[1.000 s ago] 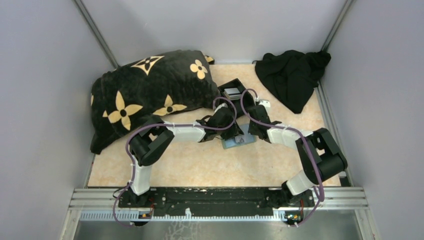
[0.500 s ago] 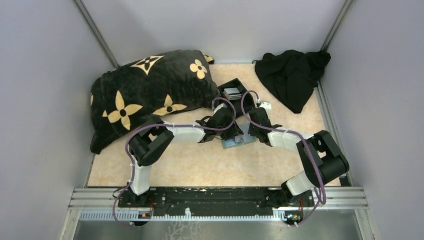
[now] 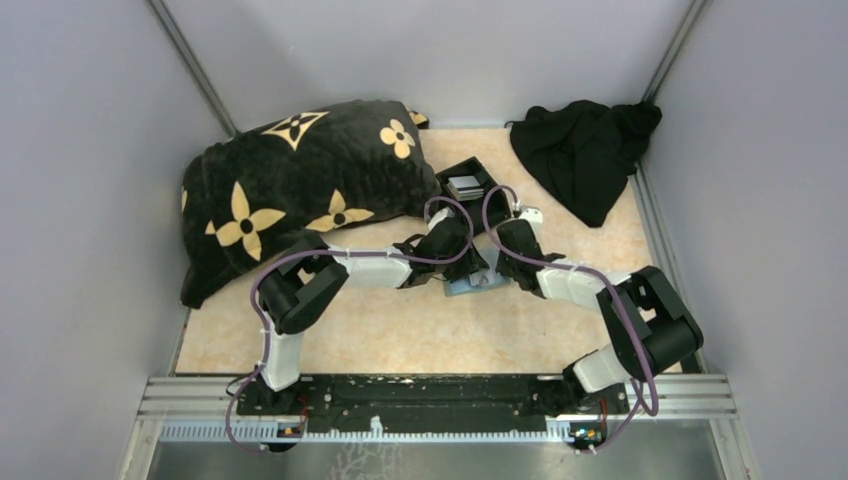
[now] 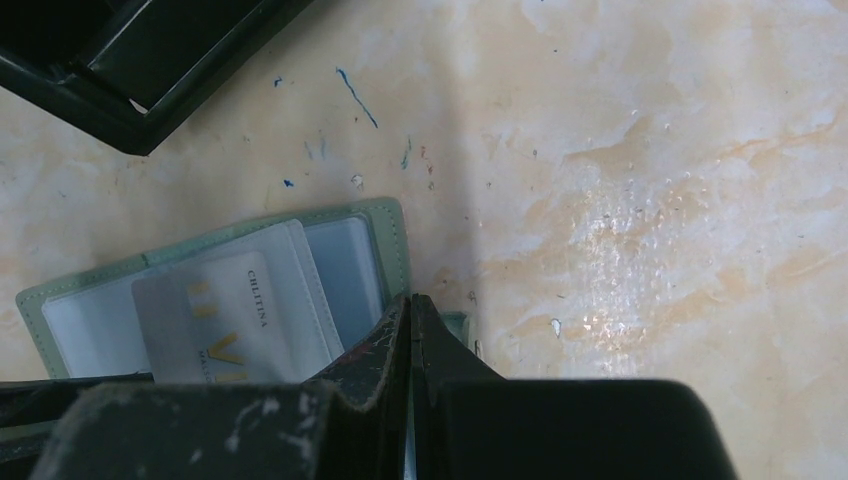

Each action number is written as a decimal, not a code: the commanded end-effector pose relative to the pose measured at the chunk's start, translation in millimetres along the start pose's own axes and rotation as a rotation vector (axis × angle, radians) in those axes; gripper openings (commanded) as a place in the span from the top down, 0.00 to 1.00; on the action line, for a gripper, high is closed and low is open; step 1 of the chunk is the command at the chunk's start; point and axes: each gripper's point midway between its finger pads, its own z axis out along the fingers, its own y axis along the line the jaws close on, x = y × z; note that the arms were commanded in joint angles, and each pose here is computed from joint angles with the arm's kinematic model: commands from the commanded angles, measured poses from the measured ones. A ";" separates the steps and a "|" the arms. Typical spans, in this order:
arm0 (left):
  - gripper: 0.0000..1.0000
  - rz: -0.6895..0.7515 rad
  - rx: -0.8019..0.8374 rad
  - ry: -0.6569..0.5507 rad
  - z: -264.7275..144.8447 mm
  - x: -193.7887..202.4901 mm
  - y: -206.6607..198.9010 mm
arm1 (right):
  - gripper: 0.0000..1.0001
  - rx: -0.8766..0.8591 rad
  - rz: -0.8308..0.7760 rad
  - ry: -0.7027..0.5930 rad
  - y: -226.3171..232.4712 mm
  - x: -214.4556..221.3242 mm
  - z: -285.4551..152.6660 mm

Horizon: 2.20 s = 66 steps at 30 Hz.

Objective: Put the credit cards into the card holder
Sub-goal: Insert the credit card into the card holder.

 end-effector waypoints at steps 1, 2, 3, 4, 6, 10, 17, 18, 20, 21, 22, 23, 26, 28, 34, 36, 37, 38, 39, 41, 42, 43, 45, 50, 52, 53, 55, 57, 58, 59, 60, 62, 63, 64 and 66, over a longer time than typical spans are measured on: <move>0.46 0.080 -0.428 0.240 -2.0 90.4 141.9 | 0.99 -0.142 -0.021 0.177 27.6 48.9 -17.2; 0.46 0.084 -0.431 0.243 -1.8 91.3 140.3 | 0.99 -0.140 -0.023 0.179 27.5 49.9 -17.3; 0.46 0.088 -0.436 0.244 -1.2 91.6 139.7 | 0.99 -0.142 -0.024 0.180 27.7 50.5 -17.6; 0.46 0.093 -0.439 0.244 -0.7 92.4 138.5 | 0.99 -0.143 -0.026 0.178 28.2 50.2 -17.9; 0.45 0.098 -0.443 0.245 0.6 92.7 136.0 | 0.99 -0.144 -0.029 0.178 28.1 50.6 -18.4; 0.44 0.101 -0.434 0.240 3.0 90.0 126.3 | 0.99 -0.147 -0.034 0.173 28.4 47.9 -20.1; 0.46 0.086 -0.397 0.208 4.4 82.0 106.2 | 0.99 -0.158 -0.045 0.166 30.6 44.6 -22.6; 0.46 0.084 -0.390 0.206 4.7 81.9 103.1 | 0.99 -0.160 -0.047 0.167 30.9 44.8 -22.7; 0.47 0.085 -0.378 0.206 6.8 82.3 97.5 | 0.99 -0.165 -0.050 0.168 32.5 44.7 -23.7; 0.47 0.084 -0.375 0.208 8.5 82.9 95.8 | 0.99 -0.168 -0.052 0.167 33.6 44.4 -23.9; 0.47 0.086 -0.374 0.211 10.2 83.9 95.0 | 0.99 -0.172 -0.054 0.169 34.8 44.5 -24.4; 0.47 0.086 -0.369 0.215 11.8 84.5 92.8 | 0.99 -0.172 -0.057 0.170 35.0 44.9 -24.7; 0.47 0.094 -0.373 0.225 16.4 86.7 91.8 | 0.99 -0.181 -0.061 0.170 38.0 45.3 -25.7; 0.46 0.100 -0.379 0.236 19.7 89.0 92.8 | 0.99 -0.187 -0.065 0.174 40.2 46.7 -26.1; 0.33 0.123 -0.401 0.252 15.8 92.0 102.2 | 0.99 -0.182 -0.067 0.173 39.4 46.8 -25.8; 0.30 0.129 -0.394 0.243 9.6 90.4 103.9 | 0.99 -0.175 -0.069 0.171 37.9 46.8 -25.4; 0.29 0.134 -0.387 0.239 6.3 89.6 104.7 | 0.99 -0.173 -0.068 0.172 37.7 46.9 -25.4; 0.29 0.142 -0.377 0.237 4.2 89.0 104.0 | 0.99 -0.173 -0.069 0.172 37.4 47.3 -25.2; 0.29 0.151 -0.365 0.237 2.7 88.3 102.3 | 0.99 -0.170 -0.069 0.173 36.5 48.1 -25.1; 0.29 0.167 -0.353 0.240 0.5 87.7 100.0 | 0.99 -0.169 -0.069 0.171 36.2 48.0 -24.9; 0.28 0.169 -0.344 0.244 -0.2 87.9 97.9 | 0.99 -0.170 -0.070 0.171 36.2 48.2 -25.1; 0.28 0.174 -0.336 0.248 -0.3 87.8 95.5 | 0.99 -0.172 -0.070 0.171 36.5 47.9 -25.4; 0.21 0.189 -0.313 0.260 0.9 87.8 86.4 | 0.99 -0.174 -0.070 0.169 37.1 47.2 -25.7; 0.01 0.238 -0.291 0.264 4.2 84.5 62.5 | 0.99 -0.176 -0.075 0.172 36.6 48.8 -25.4; 0.01 0.239 -0.286 0.265 6.4 84.8 59.0 | 0.99 -0.176 -0.077 0.172 36.4 49.0 -25.4; 0.02 0.238 -0.282 0.265 7.5 85.1 56.9 | 0.99 -0.176 -0.078 0.170 36.4 48.5 -25.5; 0.03 0.238 -0.280 0.272 9.2 86.8 55.9 | 0.99 -0.174 -0.079 0.168 35.9 48.0 -25.6; 0.04 0.238 -0.287 0.273 8.9 87.4 56.9 | 0.99 -0.170 -0.079 0.163 35.1 46.6 -26.4; 0.05 0.237 -0.292 0.272 7.8 87.6 58.4 | 0.99 -0.169 -0.077 0.160 34.8 45.8 -27.0; 0.05 0.238 -0.298 0.266 6.1 86.4 59.8 | 0.99 -0.168 -0.076 0.158 34.7 45.4 -27.6; 0.06 0.239 -0.303 0.256 4.0 84.5 61.1 | 0.99 -0.165 -0.075 0.157 33.7 45.4 -28.1; 0.06 0.241 -0.322 0.236 -1.0 81.4 67.8 | 0.99 -0.164 -0.074 0.154 33.4 44.6 -28.5; 0.06 0.243 -0.322 0.225 -3.2 79.0 67.8 | 0.99 -0.165 -0.075 0.154 33.4 44.9 -28.5; 0.06 0.247 -0.321 0.215 -5.2 76.8 67.5 | 0.99 -0.163 -0.076 0.156 33.0 45.6 -28.5; 0.07 0.254 -0.315 0.203 -8.1 74.2 66.4 | 0.99 -0.160 -0.076 0.157 31.9 46.2 -28.5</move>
